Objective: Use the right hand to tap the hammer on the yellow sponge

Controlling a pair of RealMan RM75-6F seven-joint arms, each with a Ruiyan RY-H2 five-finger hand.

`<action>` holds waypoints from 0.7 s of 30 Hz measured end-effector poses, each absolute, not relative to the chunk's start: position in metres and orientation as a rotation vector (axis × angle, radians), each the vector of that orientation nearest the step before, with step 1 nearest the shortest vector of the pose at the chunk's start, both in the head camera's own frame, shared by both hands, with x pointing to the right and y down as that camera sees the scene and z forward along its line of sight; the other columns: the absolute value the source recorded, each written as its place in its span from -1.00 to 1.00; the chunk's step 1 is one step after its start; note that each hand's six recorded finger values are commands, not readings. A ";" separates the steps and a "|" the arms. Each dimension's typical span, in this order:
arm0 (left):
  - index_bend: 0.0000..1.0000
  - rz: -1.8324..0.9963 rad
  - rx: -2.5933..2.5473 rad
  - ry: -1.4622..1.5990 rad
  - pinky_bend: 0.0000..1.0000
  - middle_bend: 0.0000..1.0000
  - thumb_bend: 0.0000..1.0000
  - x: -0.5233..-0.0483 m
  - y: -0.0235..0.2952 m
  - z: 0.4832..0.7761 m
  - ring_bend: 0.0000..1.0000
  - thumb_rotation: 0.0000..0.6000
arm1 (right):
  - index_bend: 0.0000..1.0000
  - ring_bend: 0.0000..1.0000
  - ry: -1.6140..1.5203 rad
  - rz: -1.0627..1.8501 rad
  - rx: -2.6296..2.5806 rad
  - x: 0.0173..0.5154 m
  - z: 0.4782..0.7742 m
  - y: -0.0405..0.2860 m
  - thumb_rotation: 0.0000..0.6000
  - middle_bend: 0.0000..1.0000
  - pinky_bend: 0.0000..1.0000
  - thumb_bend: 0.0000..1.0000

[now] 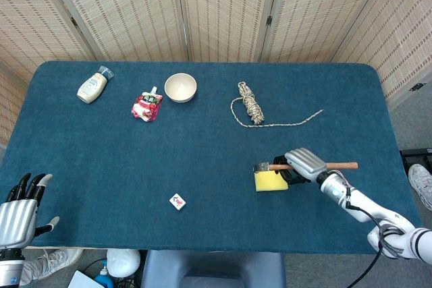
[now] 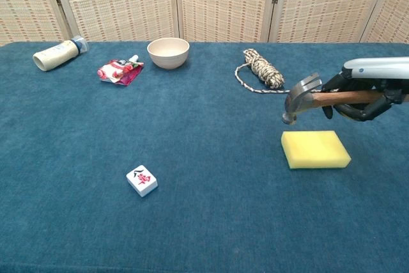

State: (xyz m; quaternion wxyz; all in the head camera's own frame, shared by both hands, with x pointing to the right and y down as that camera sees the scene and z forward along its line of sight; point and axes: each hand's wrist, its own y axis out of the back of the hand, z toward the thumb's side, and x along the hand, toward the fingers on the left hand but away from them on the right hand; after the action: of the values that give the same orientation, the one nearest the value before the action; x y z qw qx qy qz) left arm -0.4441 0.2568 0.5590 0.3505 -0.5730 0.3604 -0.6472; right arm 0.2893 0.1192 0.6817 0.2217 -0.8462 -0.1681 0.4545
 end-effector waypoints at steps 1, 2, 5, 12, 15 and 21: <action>-0.72 -1.675 -1.485 0.932 -0.59 -0.66 -0.60 -0.443 0.257 0.559 -0.87 1.00 | 0.70 0.60 -0.462 1.259 -2.334 0.294 0.679 0.120 1.00 0.67 0.69 0.92; -0.72 -1.674 -1.486 0.930 -0.59 -0.66 -0.60 -0.442 0.256 0.559 -0.87 1.00 | 0.70 0.61 -0.461 1.264 -2.329 0.298 0.677 0.122 1.00 0.67 0.69 0.92; -0.71 -1.675 -1.489 0.924 -0.59 -0.65 -0.60 -0.440 0.256 0.558 -0.87 1.00 | 0.70 0.61 -0.460 1.309 -2.315 0.317 0.673 0.128 1.00 0.68 0.69 0.92; -0.70 -1.688 -1.502 0.903 -0.59 -0.64 -0.60 -0.437 0.257 0.560 -0.87 1.00 | 0.70 0.61 -0.461 1.395 -2.299 0.341 0.681 0.140 1.00 0.68 0.69 0.92; -0.70 -1.683 -1.503 0.903 -0.59 -0.64 -0.60 -0.437 0.256 0.559 -0.87 1.00 | 0.70 0.61 -0.459 1.394 -2.299 0.340 0.684 0.142 1.00 0.68 0.69 0.92; -0.70 -1.690 -1.508 0.907 -0.59 -0.64 -0.60 -0.439 0.258 0.561 -0.87 1.00 | 0.70 0.61 -0.464 1.361 -2.317 0.330 0.686 0.143 1.00 0.68 0.69 0.92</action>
State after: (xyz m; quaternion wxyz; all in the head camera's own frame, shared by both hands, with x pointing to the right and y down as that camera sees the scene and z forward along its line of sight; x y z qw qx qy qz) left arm -0.4388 0.2580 0.5606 0.3436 -0.5802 0.3492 -0.6506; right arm 0.3298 0.1428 0.6865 0.2059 -0.8315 -0.1665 0.4884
